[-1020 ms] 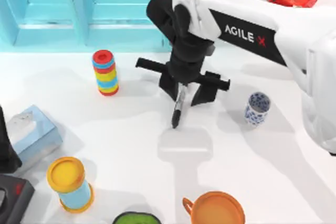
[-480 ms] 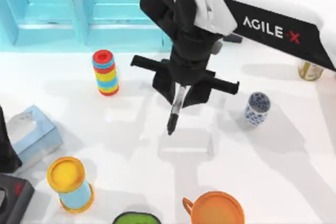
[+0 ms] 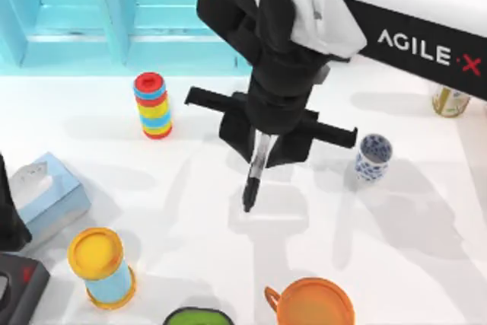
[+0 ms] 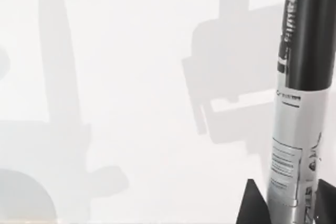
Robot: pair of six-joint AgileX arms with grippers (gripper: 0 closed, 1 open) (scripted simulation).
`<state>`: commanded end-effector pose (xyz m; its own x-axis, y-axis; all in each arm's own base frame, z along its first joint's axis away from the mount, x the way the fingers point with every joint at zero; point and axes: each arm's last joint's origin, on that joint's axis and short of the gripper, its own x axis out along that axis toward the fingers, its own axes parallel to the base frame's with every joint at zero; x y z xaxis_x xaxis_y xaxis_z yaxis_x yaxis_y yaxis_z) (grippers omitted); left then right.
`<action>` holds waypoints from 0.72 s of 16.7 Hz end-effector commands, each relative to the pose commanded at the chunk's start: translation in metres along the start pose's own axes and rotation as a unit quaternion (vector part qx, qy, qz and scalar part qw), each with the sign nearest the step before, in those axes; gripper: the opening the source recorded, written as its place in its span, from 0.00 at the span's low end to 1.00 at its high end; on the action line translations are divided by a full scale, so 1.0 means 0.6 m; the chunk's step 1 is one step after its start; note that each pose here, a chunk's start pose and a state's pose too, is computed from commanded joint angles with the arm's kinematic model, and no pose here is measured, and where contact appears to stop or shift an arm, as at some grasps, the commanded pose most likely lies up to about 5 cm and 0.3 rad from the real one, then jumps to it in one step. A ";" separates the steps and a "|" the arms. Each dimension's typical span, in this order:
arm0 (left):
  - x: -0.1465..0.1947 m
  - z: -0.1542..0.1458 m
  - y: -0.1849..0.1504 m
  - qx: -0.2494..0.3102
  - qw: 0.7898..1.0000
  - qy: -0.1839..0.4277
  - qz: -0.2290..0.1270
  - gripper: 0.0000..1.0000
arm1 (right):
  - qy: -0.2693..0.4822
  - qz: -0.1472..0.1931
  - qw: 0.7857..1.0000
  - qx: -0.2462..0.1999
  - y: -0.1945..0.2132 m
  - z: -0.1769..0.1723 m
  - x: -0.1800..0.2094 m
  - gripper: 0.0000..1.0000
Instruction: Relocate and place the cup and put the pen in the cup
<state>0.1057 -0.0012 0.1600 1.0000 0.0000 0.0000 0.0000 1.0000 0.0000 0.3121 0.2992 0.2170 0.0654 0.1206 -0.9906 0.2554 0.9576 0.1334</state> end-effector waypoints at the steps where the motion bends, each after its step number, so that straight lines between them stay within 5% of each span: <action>1: 0.000 0.000 0.000 0.000 1.000 0.000 0.000 1.00 | 0.000 0.000 1.000 0.000 0.000 0.000 0.000 0.00; 7: 0.000 0.000 0.000 0.000 1.000 0.000 0.000 1.00 | -0.090 0.019 0.993 -0.074 -0.003 -0.014 0.011 0.00; 12: 0.000 0.000 0.000 0.000 1.000 0.000 0.000 1.00 | -0.245 0.024 0.954 -0.169 -0.025 -0.037 0.045 0.00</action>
<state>0.1057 -0.0012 0.1600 1.0000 0.0000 0.0000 0.0000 1.0000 0.0000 0.2888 0.2938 0.1876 0.5339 0.1090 -0.8385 -0.0793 0.9937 0.0788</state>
